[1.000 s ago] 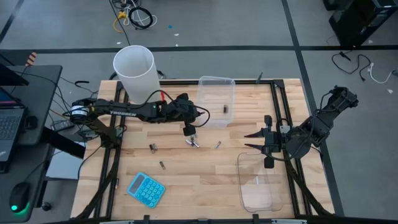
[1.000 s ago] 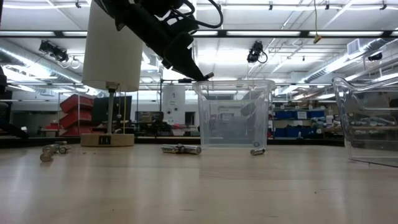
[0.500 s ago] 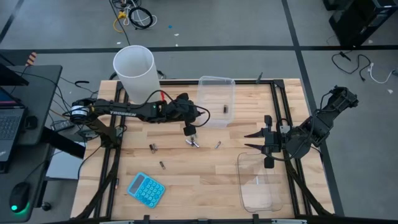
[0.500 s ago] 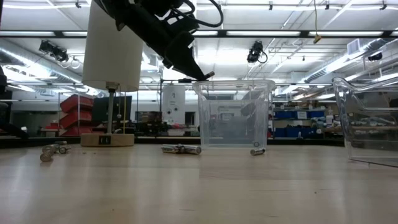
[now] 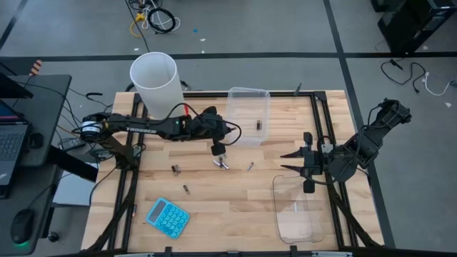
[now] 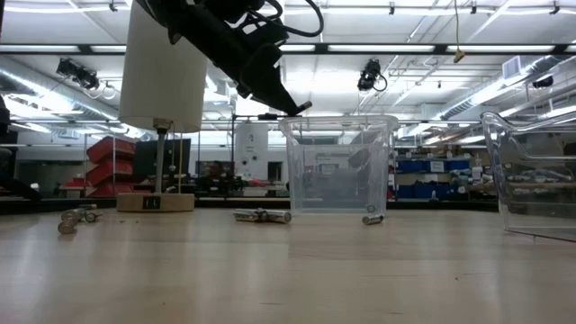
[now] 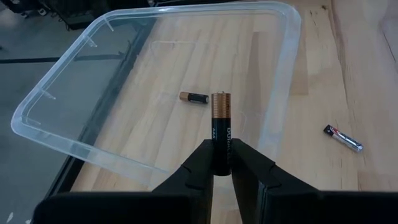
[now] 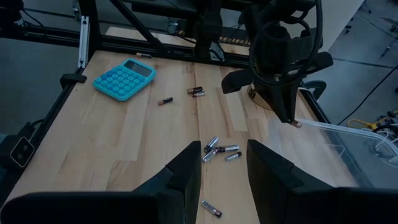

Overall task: Sort batteries
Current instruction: Put the brown battery into the top transparent bin

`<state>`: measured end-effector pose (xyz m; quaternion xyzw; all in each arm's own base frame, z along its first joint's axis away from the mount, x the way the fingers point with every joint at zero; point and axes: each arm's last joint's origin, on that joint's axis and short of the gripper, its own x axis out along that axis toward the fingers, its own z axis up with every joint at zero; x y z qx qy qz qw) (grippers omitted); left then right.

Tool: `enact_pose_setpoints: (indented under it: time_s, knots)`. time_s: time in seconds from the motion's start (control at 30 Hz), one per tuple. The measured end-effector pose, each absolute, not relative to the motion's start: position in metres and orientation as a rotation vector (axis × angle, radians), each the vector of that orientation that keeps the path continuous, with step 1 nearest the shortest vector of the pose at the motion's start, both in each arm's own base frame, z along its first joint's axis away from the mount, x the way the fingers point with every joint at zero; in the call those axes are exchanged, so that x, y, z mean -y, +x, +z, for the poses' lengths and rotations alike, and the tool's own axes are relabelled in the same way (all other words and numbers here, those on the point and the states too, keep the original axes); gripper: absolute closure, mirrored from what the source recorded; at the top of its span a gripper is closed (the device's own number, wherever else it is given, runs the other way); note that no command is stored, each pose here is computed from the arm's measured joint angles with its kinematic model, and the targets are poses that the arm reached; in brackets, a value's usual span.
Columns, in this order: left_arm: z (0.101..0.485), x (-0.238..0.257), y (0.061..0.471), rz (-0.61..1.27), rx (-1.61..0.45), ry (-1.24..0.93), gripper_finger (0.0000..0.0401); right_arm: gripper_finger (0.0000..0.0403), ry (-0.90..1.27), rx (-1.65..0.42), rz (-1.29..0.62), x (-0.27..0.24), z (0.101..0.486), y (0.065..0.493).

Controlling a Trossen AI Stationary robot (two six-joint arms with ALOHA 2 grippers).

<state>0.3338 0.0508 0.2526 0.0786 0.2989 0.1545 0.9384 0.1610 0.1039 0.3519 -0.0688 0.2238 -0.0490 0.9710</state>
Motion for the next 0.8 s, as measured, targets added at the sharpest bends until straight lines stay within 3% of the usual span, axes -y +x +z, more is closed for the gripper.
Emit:
enact_pose_setpoints:
  time_s: [0.8]
  knots:
    - [0.2525, -0.0508, 0.3337, 0.313, -0.613, 0.167, 0.0349, 0.0288, -0.139, -0.452, -0.099, -0.1039, 0.3517, 0.1610]
